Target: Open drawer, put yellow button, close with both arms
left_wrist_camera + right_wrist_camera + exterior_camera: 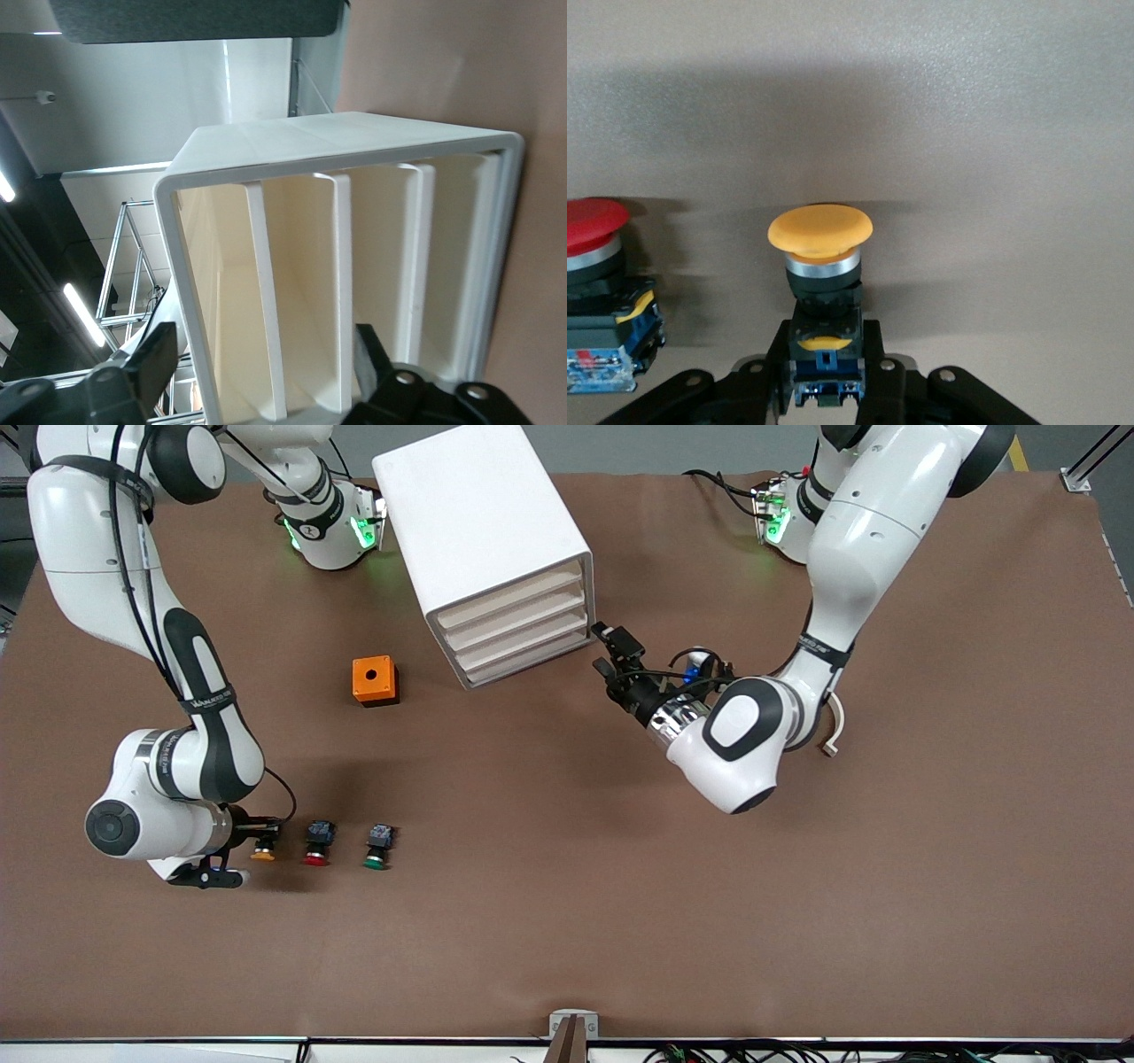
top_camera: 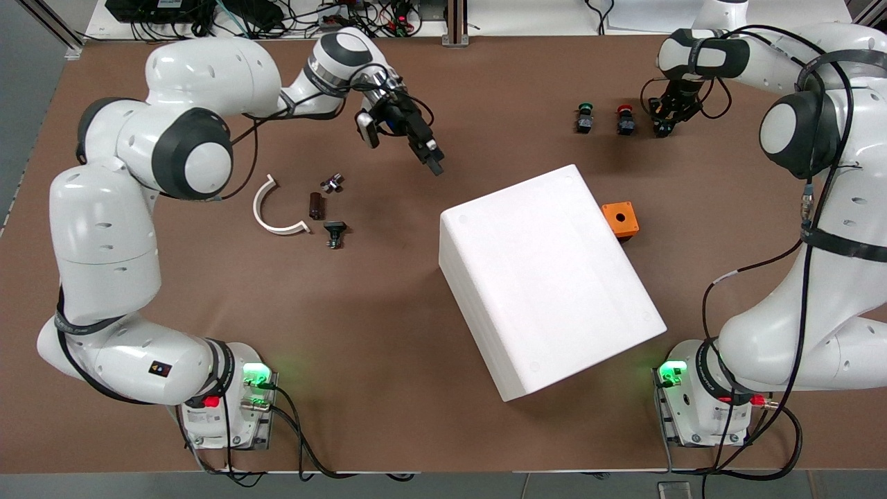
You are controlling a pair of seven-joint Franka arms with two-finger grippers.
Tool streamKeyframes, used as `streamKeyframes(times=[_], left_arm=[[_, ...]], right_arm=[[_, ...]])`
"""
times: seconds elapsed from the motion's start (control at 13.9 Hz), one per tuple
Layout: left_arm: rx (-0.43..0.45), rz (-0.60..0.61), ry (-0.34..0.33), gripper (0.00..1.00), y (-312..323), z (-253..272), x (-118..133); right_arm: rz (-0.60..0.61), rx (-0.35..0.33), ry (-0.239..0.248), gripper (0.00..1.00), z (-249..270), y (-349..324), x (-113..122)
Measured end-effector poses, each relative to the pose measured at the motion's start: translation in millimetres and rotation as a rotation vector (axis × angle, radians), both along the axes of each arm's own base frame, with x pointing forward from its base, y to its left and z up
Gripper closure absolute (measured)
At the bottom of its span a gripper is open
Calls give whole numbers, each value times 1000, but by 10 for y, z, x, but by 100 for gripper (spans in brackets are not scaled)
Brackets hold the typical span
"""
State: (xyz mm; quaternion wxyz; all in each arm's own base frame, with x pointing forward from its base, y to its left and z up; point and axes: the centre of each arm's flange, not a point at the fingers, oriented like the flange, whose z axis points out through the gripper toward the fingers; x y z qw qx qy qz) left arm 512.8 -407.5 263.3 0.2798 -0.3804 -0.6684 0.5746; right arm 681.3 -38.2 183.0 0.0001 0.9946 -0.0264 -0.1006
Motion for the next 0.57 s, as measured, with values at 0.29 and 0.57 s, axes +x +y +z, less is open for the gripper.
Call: streamKeyframes(times=[0.29,0.57], left_arm=[[-17,-45,40,19,-424,-15,-324],[-25,-54,60,27,-551,-40,-431]], right_arm=[[60,11,-8,67,31,-1,24],[139,24,-34,67,152,-13,109]])
